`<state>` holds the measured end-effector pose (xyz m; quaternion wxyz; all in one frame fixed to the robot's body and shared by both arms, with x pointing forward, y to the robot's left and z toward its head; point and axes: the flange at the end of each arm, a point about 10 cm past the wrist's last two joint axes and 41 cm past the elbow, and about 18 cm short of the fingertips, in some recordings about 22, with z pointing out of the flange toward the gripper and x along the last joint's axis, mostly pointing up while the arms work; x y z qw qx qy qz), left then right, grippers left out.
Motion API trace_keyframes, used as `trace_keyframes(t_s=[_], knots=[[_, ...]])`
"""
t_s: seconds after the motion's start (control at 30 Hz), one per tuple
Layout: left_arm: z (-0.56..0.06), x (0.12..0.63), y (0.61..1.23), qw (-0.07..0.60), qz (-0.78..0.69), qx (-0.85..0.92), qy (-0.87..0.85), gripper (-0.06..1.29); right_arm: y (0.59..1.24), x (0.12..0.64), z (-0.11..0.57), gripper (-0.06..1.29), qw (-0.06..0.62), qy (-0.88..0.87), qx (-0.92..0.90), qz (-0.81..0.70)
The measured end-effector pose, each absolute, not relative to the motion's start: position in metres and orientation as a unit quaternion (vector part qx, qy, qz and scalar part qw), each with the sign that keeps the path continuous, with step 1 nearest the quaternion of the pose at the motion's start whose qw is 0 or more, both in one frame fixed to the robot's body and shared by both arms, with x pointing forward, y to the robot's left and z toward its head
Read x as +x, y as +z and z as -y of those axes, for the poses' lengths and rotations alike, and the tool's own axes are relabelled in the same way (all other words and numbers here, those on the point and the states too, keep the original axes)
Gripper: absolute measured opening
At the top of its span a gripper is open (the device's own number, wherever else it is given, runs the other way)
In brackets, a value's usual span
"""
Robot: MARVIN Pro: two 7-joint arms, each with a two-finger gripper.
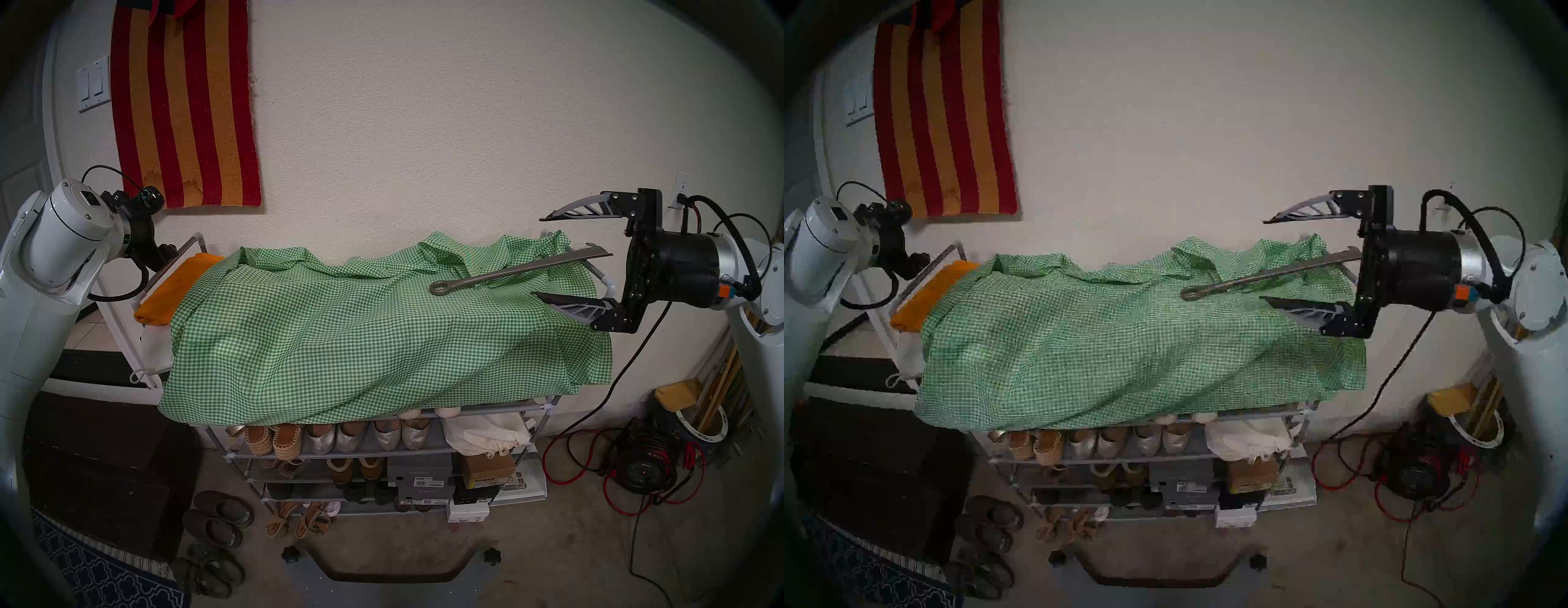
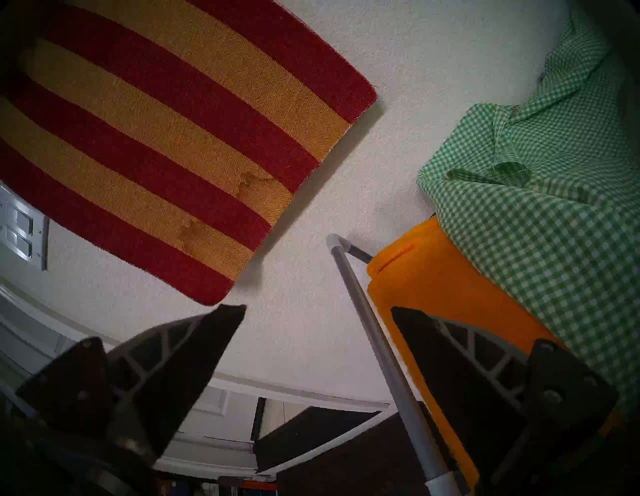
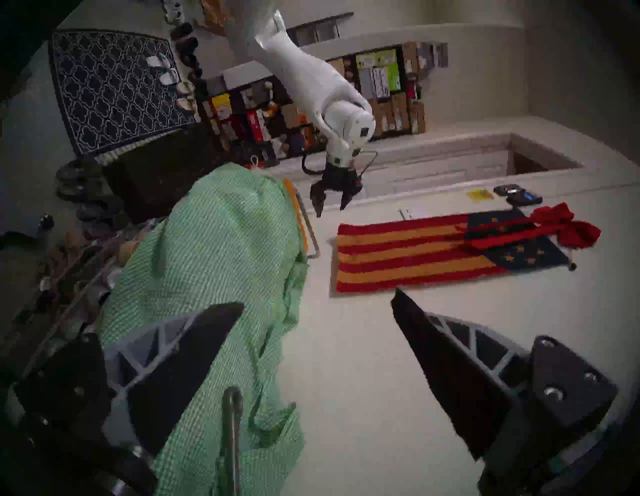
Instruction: Lift the object off the cloth, cover the shoe rack with the cloth, put the object back
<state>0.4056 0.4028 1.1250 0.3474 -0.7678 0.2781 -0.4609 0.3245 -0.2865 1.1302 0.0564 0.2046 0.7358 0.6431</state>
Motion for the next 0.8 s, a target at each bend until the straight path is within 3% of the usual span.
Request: trace_keyframes(t_s=[0.47,0.8], knots=[[-0.403,0.406,1.126,0.348,-0.279,-0.767,-0.461,1.2,1.078,0.371,0.286,1.24,0.089,0.615,0.224,-0.751],[-0.403,0.406,1.127,0.348,-0.279,-0.767,-0.462,1.2,1.096,0.4,0.318,1.24,0.173,0.609,0.213,-0.744]])
